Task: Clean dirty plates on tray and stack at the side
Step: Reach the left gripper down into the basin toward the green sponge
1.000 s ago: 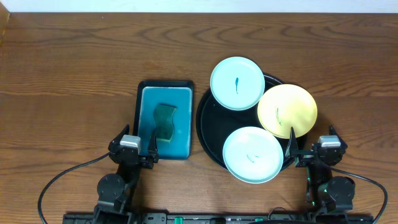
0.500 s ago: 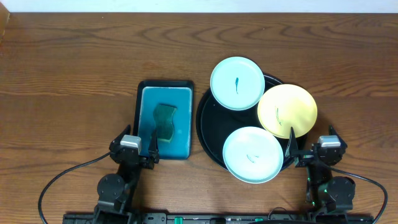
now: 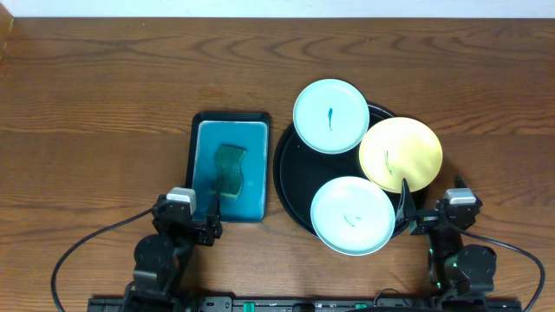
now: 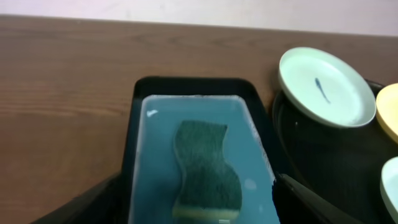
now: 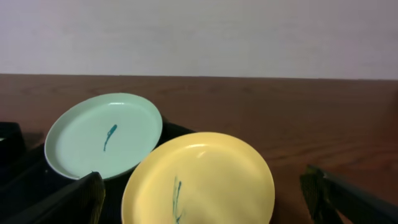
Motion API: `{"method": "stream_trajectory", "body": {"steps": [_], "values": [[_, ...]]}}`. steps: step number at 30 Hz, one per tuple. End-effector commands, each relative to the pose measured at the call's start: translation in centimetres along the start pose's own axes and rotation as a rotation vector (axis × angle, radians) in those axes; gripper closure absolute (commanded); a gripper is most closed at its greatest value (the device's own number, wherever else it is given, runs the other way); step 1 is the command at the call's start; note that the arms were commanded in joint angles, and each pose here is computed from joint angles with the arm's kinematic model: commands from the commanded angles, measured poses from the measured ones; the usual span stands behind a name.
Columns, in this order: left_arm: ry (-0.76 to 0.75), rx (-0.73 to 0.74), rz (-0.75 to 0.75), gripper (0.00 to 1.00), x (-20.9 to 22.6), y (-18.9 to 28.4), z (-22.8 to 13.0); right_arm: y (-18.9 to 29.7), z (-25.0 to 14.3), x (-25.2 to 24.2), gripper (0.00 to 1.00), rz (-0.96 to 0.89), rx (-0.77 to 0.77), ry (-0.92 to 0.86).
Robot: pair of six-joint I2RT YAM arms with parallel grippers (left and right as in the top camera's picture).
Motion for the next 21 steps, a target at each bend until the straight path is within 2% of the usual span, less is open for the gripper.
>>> {"method": "stream_trajectory", "body": {"steps": [1, 11, 21], "values": [[0.018, -0.019, 0.035, 0.25, -0.8, 1.1, 3.0, 0.5, 2.1, -0.4, 0.01, 0.002, -0.021, -0.044], [0.022, 0.180, 0.109, 0.24, -1.9, 1.1, 6.1, 0.6, 5.5, -1.1, 0.01, 0.039, 0.178, -0.064], [0.113, 0.427, 0.170, 0.24, -3.1, 1.9, 8.1, -0.5, 9.0, -1.6, 0.01, 0.135, 0.488, -0.083]]}}
Point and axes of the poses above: each gripper's point midway between its finger pads, its own y axis back along the fingers, its own x axis along the line the jaws close on, z = x × y, the point moved 9 cm from there along y, back along the fingers, and after that the axes turned 13 degrees about y, right-handed, at the moved point
